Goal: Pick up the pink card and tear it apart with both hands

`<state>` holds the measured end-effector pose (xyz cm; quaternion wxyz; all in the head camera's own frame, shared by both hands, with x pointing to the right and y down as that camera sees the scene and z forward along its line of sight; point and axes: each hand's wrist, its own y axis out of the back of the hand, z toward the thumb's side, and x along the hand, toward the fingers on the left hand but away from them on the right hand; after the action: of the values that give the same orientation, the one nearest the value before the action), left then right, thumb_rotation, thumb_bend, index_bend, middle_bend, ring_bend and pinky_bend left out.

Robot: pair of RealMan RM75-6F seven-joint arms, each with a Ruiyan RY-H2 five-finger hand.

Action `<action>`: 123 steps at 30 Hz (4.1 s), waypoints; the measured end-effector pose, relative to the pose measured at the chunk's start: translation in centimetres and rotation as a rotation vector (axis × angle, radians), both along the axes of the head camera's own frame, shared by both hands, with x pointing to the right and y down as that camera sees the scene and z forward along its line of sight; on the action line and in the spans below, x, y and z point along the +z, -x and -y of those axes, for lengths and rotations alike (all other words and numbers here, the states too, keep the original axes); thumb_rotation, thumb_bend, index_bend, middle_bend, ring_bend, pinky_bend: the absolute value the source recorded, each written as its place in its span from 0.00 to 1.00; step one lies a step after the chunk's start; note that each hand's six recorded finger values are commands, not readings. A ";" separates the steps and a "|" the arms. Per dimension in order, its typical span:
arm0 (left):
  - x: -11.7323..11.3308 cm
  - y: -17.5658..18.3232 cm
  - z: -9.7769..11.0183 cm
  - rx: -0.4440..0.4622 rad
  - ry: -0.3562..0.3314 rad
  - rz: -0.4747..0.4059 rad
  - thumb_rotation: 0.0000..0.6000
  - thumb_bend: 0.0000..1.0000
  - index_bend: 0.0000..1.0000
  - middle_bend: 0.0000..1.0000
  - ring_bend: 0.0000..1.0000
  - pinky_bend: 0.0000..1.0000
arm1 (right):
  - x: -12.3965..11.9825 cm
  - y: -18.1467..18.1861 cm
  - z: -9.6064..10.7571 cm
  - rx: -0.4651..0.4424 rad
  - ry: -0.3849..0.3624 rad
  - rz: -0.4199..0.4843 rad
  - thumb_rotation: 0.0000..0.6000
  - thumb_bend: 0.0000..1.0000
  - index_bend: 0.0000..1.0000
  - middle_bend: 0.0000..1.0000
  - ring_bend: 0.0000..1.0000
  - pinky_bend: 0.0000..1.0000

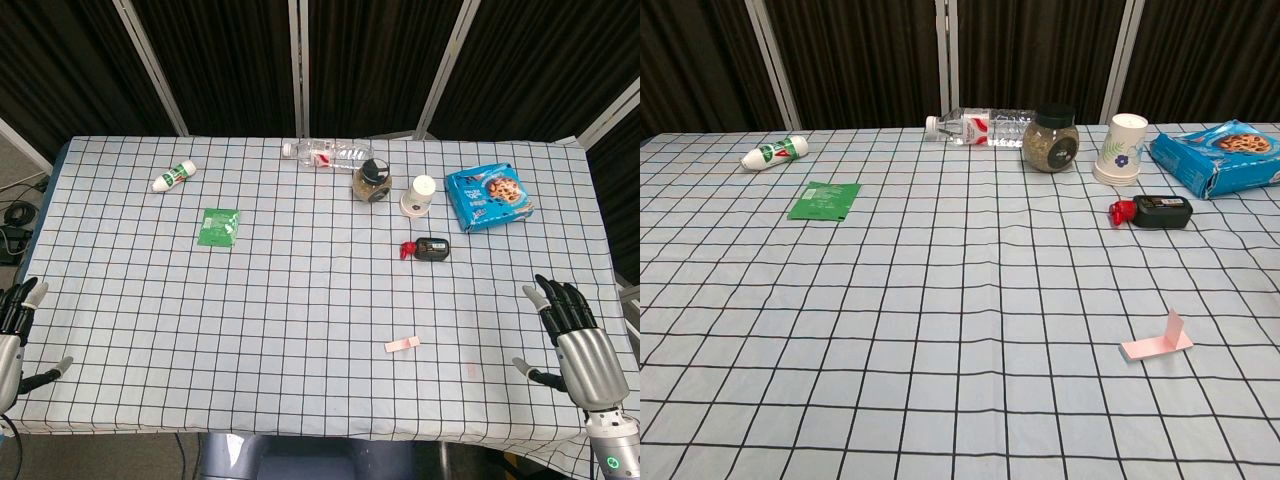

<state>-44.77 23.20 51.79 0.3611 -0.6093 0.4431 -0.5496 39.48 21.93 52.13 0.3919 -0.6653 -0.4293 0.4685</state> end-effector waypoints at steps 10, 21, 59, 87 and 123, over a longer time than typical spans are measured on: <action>0.4 0.4 0.3 -0.011 0.013 0.001 1.00 0.00 0.00 0.00 0.00 0.00 | 2.1 0.7 0.3 -0.048 0.053 -0.023 1.00 0.01 0.16 0.02 0.00 0.00; 2.9 1.2 1.1 -0.043 0.079 0.038 1.00 0.00 0.00 0.00 0.00 0.00 | 7.8 7.0 2.9 -0.515 0.073 -0.071 1.00 0.25 0.47 0.18 0.00 0.00; 4.7 1.0 1.3 -0.036 0.121 0.064 1.00 0.00 0.00 0.00 0.00 0.00 | 15.5 14.3 2.5 -1.235 -0.148 -0.266 1.00 0.25 0.45 0.13 0.00 0.00; 4.7 0.9 1.1 -0.033 0.121 0.060 1.00 0.00 0.00 0.00 0.00 0.00 | 14.9 12.1 3.1 -1.259 -0.141 -0.310 1.00 0.25 0.44 0.13 0.00 0.00; 4.6 1.1 1.2 -0.039 0.118 0.059 1.00 0.00 0.00 0.00 0.00 0.00 | 16.2 12.9 3.4 -1.226 -0.115 -0.307 1.00 0.36 0.56 0.18 0.00 0.00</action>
<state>-45.86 22.03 56.37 0.3268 -0.6042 0.4107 -0.5995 26.59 18.57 68.31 0.6812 -0.6935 0.0665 0.2251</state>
